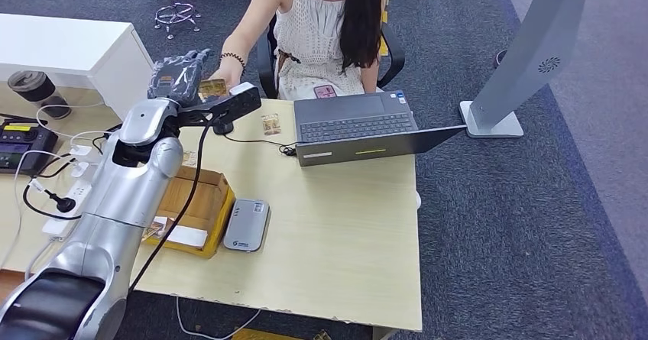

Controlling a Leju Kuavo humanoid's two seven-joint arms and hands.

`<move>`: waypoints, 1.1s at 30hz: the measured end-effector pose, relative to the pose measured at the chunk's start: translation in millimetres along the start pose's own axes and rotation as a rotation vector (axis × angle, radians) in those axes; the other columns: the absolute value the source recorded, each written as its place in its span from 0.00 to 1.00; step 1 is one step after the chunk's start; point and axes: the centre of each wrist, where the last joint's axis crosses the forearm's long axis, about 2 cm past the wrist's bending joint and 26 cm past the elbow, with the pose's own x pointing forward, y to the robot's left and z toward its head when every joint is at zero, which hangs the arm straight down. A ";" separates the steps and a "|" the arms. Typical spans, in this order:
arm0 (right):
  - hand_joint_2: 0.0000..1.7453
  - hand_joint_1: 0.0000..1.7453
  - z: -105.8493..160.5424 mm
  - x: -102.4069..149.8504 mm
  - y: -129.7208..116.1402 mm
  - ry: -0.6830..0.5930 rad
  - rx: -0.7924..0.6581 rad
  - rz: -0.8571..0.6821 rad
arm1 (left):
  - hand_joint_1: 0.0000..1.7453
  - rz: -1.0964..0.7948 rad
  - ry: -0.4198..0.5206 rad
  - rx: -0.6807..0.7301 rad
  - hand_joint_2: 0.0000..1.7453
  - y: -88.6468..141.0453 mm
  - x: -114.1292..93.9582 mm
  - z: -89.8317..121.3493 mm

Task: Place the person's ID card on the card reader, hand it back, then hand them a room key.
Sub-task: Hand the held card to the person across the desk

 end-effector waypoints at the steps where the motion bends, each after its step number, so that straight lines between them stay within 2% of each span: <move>1: 0.00 0.00 0.0 0.0 0.0 0.000 0.000 0.000 | 0.00 0.000 0.000 -0.001 1.00 -0.3 -0.1 0.0; 17: 0.00 0.00 0.1 -0.2 -0.1 0.000 -0.001 -0.001 | 0.00 -0.003 0.004 -0.009 1.00 -5.6 -2.8 1.7; 21: 0.00 0.00 0.3 -0.6 -0.2 -0.002 -0.002 -0.004 | 0.00 0.010 -0.015 0.003 1.00 -15.3 -7.7 10.1; 23: 0.00 0.00 1.0 -1.7 -0.5 -0.008 -0.006 -0.013 | 0.00 0.028 -0.042 0.046 1.00 -23.1 -10.9 22.3; 24: 0.00 0.00 1.7 -2.9 -0.9 -0.014 -0.011 -0.022 | 0.00 0.041 -0.069 0.094 1.00 -28.5 -12.8 33.1; 26: 0.00 0.00 4.3 -7.2 -2.6 -0.029 -0.030 -0.052 | 0.00 0.077 -0.143 0.246 1.00 -45.5 -18.7 72.5; 28: 0.00 0.00 8.7 -14.4 -5.7 -0.042 -0.056 -0.089 | 0.00 0.117 -0.211 0.409 1.00 -65.8 -27.3 133.6; 30: 0.00 0.00 13.8 -22.3 -9.7 -0.047 -0.085 -0.123 | 0.00 0.154 -0.243 0.508 1.00 -78.8 -36.4 198.1; 31: 0.00 0.00 15.9 -25.3 -11.6 -0.050 -0.099 -0.138 | 0.00 0.167 -0.253 0.537 1.00 -80.8 -41.1 226.7; 33: 0.00 0.00 18.2 -28.5 -14.9 -0.058 -0.123 -0.162 | 0.00 0.181 -0.265 0.564 1.00 -77.8 -50.0 270.1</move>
